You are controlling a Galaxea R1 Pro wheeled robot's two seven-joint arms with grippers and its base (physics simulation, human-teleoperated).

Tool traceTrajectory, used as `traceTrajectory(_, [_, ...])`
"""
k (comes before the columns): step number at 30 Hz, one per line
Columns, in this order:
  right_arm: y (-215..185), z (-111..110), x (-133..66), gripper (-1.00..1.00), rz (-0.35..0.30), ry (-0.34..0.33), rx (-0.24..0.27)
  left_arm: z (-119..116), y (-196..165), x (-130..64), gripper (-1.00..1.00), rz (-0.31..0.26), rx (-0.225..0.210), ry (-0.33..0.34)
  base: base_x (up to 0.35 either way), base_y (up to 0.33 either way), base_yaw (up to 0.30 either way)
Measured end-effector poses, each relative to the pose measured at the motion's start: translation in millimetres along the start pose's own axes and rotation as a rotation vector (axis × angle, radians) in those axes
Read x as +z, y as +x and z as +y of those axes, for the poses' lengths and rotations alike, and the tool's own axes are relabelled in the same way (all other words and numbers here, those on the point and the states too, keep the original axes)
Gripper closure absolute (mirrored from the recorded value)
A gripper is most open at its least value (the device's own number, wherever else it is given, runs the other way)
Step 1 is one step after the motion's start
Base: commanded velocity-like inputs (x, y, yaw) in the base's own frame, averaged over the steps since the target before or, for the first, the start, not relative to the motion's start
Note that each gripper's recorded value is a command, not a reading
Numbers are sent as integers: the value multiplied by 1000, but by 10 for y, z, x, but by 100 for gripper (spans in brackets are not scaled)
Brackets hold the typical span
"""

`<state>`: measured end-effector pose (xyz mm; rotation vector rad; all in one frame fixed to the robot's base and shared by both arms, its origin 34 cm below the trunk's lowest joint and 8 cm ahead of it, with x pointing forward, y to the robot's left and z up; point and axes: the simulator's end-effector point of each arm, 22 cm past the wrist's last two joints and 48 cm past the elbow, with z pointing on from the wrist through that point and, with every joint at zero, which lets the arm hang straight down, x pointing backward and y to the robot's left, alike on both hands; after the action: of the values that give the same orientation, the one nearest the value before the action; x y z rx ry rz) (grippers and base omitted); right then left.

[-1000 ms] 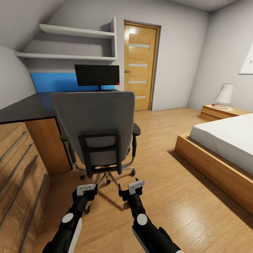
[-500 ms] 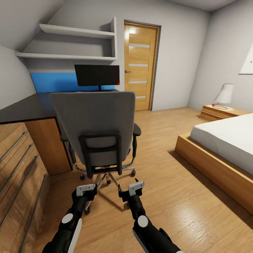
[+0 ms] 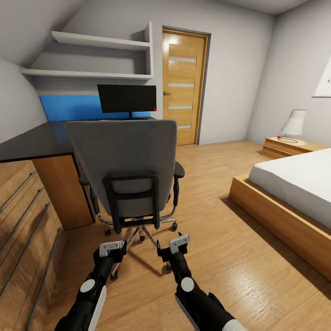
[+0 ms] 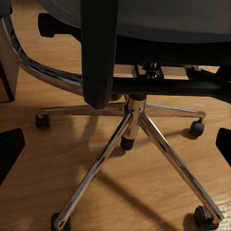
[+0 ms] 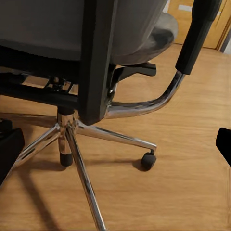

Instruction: In the bedroom, organize the workspace by keeping the computer under the desk, ensuring the monitor is on the desk, placing the keyboard on the desk next to the monitor, placing the mouse on the desk next to the keyboard, moving the folder from the swivel chair onto the desk next to the mouse, stacking the notebook on top of the folder with the pen on top of the notebook, and positioning the swivel chair next to the desk.

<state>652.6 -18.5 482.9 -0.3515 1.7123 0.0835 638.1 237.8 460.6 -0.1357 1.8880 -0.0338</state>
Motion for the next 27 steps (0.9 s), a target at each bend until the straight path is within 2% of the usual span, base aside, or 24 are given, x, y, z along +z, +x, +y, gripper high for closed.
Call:
traceTrajectory(9, [-95,-160,183,-100,-3,18,-34,0,1,0,-100,1,0,0,0,0,0])
traceTrajectory(17, [-213,-314,299,-100,0,56,32,1,3,0,-100,1,-1,0,0,0,0])
traceTrajectory(27, [-225,-315,311,-100,0,57,52,-3,0,0,-100,0,-1,0,0,30,0])
